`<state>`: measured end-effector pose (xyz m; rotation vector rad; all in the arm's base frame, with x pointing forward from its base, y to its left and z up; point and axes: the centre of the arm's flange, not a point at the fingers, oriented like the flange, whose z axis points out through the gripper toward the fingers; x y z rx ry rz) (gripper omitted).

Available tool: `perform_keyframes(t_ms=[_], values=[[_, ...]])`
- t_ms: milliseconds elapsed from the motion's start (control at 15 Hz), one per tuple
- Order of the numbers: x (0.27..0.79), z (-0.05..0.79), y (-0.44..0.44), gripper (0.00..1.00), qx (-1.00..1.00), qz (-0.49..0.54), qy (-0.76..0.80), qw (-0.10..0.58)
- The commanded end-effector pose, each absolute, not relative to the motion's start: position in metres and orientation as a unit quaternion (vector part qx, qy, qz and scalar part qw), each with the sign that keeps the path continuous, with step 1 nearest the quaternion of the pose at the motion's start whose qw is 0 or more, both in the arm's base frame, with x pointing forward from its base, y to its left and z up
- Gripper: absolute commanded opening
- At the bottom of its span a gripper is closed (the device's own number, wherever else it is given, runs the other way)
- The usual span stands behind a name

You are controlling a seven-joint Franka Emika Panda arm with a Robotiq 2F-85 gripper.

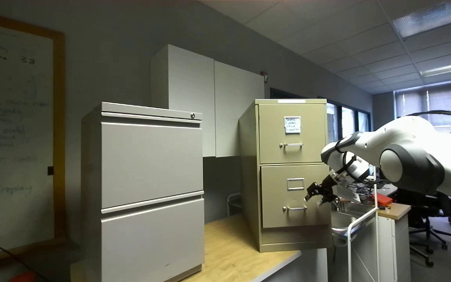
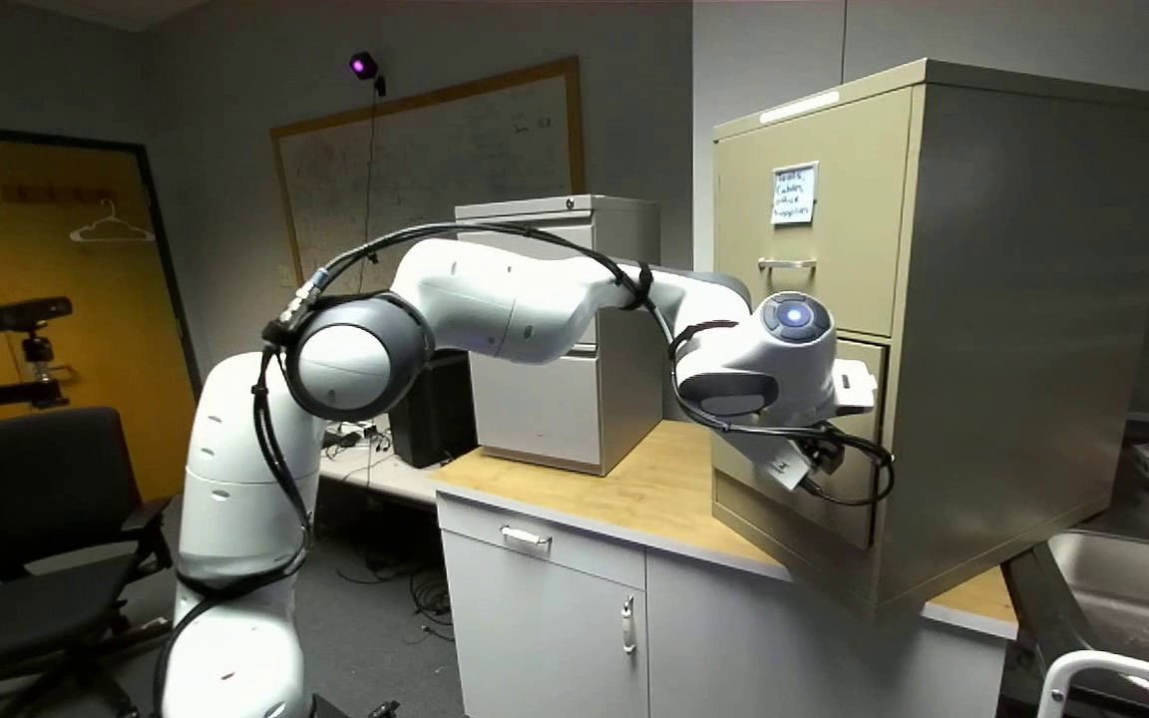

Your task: Open the bottom drawer of the right cabinet

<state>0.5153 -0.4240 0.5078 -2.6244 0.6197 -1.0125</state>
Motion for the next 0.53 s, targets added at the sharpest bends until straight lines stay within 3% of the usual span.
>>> perform_keyframes(t_ms=[0,467], values=[[0.540,0.511,-0.436,1.00,-0.891,-0.357,0.228,0.164],[0.569,0.471,-0.426,1.00,-0.883,-0.327,0.245,0.230]])
